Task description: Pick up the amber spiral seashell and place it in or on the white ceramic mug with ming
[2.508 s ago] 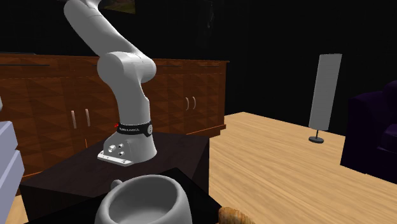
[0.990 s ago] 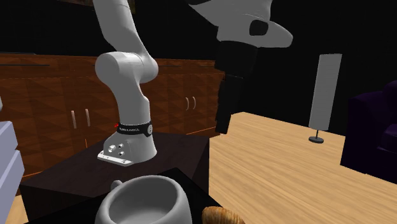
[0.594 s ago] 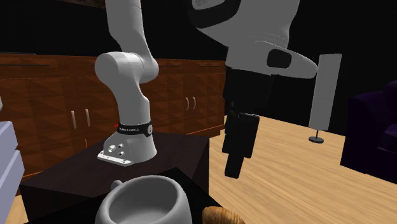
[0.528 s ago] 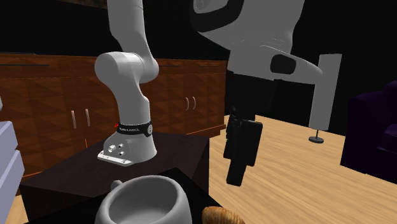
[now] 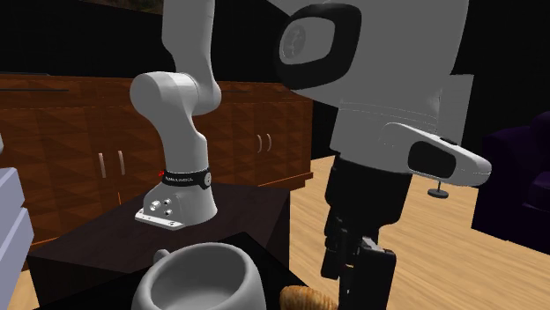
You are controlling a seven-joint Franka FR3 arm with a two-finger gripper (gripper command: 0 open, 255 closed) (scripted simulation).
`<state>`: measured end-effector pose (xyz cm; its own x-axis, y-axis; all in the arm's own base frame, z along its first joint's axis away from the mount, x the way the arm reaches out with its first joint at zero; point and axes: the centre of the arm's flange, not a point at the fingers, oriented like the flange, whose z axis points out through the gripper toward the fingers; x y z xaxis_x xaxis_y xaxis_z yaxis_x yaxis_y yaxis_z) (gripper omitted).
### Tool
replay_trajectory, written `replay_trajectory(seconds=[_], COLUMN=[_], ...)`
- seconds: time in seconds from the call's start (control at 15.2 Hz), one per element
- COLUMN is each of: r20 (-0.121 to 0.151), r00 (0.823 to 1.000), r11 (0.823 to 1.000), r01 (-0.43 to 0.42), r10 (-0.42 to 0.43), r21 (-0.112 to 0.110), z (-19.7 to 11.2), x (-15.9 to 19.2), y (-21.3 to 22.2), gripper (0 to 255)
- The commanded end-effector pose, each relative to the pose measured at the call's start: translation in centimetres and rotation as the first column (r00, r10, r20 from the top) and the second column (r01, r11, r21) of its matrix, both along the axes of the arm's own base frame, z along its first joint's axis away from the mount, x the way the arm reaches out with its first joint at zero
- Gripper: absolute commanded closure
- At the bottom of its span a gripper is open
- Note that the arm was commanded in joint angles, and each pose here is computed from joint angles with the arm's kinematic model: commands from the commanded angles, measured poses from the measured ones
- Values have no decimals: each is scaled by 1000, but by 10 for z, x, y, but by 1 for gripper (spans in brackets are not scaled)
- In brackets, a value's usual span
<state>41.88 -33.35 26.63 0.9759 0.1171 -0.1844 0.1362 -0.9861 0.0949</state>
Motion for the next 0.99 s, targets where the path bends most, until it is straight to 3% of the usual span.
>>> replay_trajectory(seconds=[0.0, 0.2, 0.73, 0.79, 0.92], r20=[1, 1, 0, 0, 0], r00=[1000, 1000, 1000, 1000, 1000], r11=[1000, 1000, 1000, 1000, 1000], r01=[0, 0, 0, 0, 0], r10=[0, 0, 0, 0, 0], r21=[-1, -1, -1, -1, -1], z=[-10, -29, -29, -29, -29], x=[-2, -5, -5, -5, -5], y=[-1, -4, -4, -4, -4], gripper=[0, 0, 0, 255, 255])
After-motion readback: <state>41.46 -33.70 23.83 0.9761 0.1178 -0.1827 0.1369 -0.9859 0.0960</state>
